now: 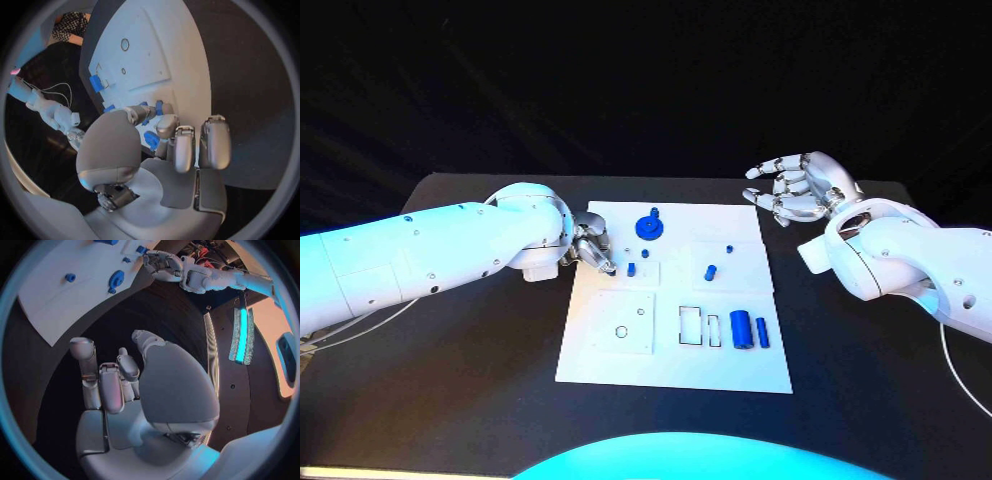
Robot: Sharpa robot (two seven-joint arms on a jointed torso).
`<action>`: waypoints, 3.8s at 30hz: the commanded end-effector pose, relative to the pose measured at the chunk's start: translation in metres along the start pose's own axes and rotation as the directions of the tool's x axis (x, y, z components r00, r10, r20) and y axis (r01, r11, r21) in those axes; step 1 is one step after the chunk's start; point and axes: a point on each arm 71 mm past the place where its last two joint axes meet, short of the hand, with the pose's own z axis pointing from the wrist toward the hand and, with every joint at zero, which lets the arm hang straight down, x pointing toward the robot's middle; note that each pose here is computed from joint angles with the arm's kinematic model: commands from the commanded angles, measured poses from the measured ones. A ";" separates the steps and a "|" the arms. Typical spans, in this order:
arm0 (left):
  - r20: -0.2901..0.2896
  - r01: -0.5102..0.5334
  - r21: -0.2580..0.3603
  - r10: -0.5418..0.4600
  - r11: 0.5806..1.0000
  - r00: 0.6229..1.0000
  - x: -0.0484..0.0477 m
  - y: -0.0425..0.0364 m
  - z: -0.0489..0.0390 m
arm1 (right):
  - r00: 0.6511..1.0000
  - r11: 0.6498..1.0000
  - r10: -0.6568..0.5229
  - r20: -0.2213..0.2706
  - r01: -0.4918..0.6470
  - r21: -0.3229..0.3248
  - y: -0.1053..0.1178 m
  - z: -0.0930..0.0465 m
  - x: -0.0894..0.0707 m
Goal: Assemble the parts on the task board
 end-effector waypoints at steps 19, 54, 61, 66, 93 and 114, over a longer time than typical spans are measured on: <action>-0.056 -0.019 -0.004 0.018 1.000 0.998 0.0045 -0.0035 0.0029 | 1.000 1.000 0.002 0.001 -0.002 -0.012 0.000 -0.002 -0.001; -0.047 -0.019 -0.002 0.019 1.000 0.999 0.0039 -0.0068 0.0054 | 1.000 1.000 0.004 -0.001 -0.004 -0.011 0.001 -0.003 -0.001; -0.042 -0.016 -0.004 0.016 1.000 0.999 0.0033 -0.0065 0.0057 | 1.000 1.000 0.003 0.004 -0.003 -0.012 0.001 -0.003 -0.002; -0.039 -0.015 -0.005 0.015 1.000 0.999 0.0028 -0.0064 0.0062 | 1.000 1.000 0.003 0.005 -0.003 -0.013 0.001 -0.003 -0.002; -0.033 -0.022 -0.017 0.022 1.000 0.999 0.0011 -0.0033 0.0077 | 1.000 1.000 0.002 0.003 -0.002 -0.015 0.001 -0.002 -0.002; 0.036 -0.001 -0.019 0.001 1.000 0.999 -0.0053 0.0020 0.0005 | 1.000 1.000 0.001 0.002 -0.001 -0.011 -0.001 -0.002 -0.001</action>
